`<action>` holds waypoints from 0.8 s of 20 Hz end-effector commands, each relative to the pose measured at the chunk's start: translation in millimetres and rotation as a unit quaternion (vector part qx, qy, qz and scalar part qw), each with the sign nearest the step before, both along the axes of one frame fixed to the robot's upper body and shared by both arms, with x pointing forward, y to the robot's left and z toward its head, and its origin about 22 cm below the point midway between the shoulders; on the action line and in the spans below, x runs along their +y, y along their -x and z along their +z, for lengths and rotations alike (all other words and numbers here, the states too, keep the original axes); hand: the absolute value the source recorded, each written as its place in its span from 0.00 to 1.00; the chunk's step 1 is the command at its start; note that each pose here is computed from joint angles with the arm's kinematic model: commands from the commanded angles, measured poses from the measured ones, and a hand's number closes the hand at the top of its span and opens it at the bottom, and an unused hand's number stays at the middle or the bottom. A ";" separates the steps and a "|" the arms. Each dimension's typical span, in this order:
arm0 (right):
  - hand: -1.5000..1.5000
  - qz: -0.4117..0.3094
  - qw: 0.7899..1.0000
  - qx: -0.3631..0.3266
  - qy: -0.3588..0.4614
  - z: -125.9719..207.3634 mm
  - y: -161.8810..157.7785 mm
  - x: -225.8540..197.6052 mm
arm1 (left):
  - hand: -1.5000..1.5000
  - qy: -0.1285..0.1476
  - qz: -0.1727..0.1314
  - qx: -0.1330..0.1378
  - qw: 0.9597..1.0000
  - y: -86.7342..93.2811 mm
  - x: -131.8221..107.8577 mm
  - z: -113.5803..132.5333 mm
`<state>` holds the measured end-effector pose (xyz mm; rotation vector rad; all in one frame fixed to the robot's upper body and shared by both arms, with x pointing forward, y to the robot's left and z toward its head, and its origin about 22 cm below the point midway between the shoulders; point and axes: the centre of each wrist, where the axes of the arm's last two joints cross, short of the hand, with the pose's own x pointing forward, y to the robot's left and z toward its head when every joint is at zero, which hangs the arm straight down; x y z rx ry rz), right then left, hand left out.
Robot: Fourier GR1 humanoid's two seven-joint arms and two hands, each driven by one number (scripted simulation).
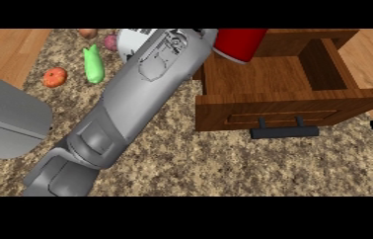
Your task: Pick up the can, place it into the drawer and close the drawer
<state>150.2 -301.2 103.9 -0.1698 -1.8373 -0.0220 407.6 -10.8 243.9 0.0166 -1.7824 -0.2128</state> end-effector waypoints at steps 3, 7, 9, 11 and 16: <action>0.00 0.005 1.000 -0.004 0.000 6.5 -11.6 -3.9 | 1.00 -0.018 0.011 0.002 1.000 -9.7 -8.7 -1.0; 0.00 0.009 1.000 0.001 0.012 4.1 -14.8 -4.7 | 1.00 -0.025 0.009 0.015 1.000 -11.8 -12.9 -2.7; 0.00 0.013 1.000 -0.003 0.006 6.9 -7.0 6.1 | 1.00 -0.021 0.011 0.019 1.000 -12.4 -14.9 1.1; 0.00 0.009 1.000 0.004 0.003 -10.9 -6.5 0.3 | 1.00 -0.038 0.023 0.015 0.999 -16.4 -7.7 -24.1; 0.00 0.013 1.000 -0.003 0.005 3.2 -21.6 8.5 | 1.00 -0.057 0.032 0.004 0.998 -15.7 -13.1 -24.0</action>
